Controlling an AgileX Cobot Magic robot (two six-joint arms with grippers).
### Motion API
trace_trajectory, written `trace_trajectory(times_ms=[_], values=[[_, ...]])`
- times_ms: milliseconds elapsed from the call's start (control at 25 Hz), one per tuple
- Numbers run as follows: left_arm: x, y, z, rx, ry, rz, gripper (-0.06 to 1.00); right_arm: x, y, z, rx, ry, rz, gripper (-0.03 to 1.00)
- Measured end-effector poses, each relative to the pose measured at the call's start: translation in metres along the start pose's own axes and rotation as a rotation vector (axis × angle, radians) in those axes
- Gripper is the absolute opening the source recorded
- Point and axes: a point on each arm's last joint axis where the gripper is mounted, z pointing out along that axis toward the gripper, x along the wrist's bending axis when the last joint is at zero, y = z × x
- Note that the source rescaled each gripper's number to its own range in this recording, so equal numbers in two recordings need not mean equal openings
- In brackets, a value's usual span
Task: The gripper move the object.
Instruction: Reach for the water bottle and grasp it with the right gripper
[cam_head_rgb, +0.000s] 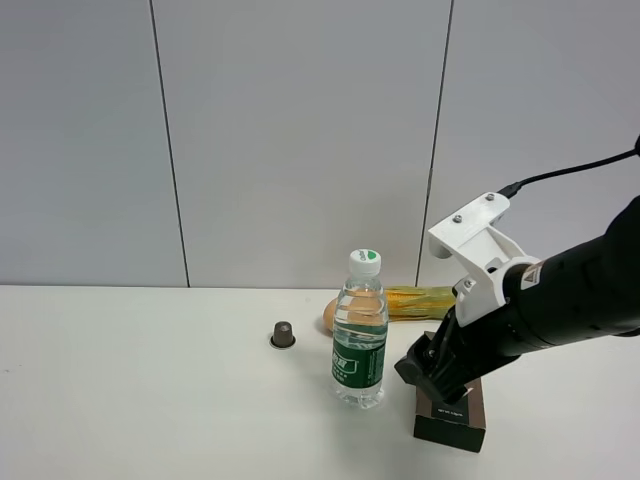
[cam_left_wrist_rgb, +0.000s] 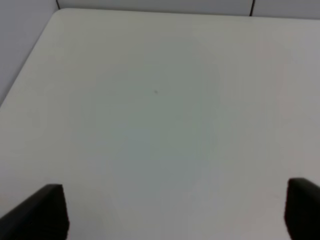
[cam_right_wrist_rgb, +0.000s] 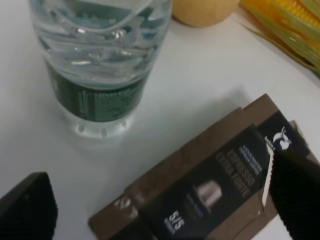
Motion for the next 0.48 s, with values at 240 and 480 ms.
trace_trajectory(times_ms=[240,480], values=[[0.000,0.000,0.000,0.000,0.000,0.000,1.00,0.009,0.001,0.009,-0.032,-0.007,-0.016,1.00],[0.000,0.000,0.000,0.000,0.000,0.000,1.00,0.020,0.000,0.023,-0.067,-0.020,-0.032,1.00]])
